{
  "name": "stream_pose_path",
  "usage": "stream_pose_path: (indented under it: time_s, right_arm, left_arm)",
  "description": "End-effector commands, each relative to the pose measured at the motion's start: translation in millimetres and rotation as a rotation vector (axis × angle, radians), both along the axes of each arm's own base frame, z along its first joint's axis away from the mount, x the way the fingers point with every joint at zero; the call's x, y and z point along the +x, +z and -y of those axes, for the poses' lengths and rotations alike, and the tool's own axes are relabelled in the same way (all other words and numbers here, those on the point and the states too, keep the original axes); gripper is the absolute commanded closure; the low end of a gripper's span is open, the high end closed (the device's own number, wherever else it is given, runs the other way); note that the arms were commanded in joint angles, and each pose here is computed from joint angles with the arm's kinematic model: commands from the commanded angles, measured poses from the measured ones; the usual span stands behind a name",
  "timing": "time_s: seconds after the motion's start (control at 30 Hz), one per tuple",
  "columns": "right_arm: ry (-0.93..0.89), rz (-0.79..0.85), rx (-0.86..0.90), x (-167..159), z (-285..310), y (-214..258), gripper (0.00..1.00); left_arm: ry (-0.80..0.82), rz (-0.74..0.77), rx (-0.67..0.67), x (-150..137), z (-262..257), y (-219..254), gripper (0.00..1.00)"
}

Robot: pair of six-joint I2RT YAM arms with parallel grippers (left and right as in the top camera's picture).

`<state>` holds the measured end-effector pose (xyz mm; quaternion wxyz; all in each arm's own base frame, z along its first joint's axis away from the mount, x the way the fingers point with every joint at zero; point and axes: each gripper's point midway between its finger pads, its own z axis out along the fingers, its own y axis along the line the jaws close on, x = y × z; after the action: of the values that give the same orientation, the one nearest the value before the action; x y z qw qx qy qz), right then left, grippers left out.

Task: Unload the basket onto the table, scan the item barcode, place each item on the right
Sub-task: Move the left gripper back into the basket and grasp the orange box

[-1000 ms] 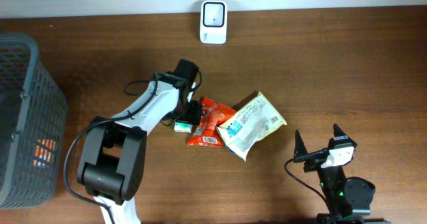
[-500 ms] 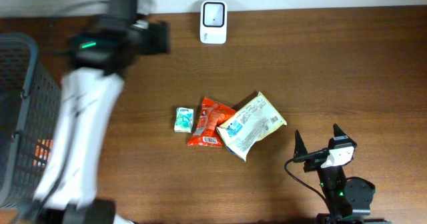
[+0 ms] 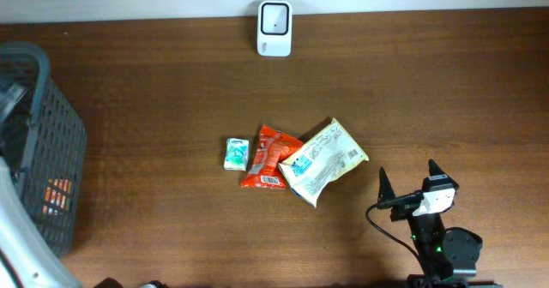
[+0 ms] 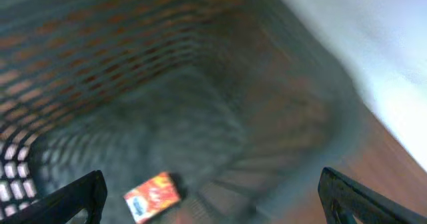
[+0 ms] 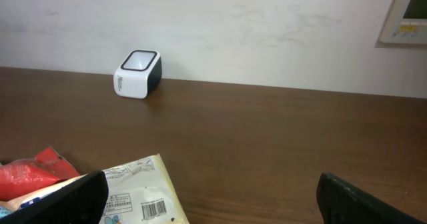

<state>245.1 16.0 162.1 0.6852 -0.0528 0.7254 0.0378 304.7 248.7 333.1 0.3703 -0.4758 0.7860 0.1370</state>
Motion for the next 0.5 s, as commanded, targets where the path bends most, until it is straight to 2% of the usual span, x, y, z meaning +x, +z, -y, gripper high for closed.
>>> stream_pose_path:
  time_s: [0.0, 0.1, 0.27, 0.47]
  right_arm:
    - [-0.002, -0.004, 0.004, -0.1, -0.1, -2.2, 0.01]
    - [-0.002, -0.004, 0.004, -0.1, -0.1, -2.2, 0.01]
    - [-0.002, -0.004, 0.004, -0.1, -0.1, -2.2, 0.01]
    - [-0.002, -0.004, 0.004, -0.1, -0.1, -2.2, 0.01]
  left_arm:
    - [0.169, -0.062, -0.078, -35.2, -39.1, -54.9, 0.01]
    - [0.206, -0.123, -0.146, -51.6, -46.4, -95.9, 0.01]
    - [0.182, -0.211, -0.271, -56.5, -37.5, -160.9, 0.01]
    - [0.161, -0.265, -0.354, -52.4, -32.8, -203.6, 0.01]
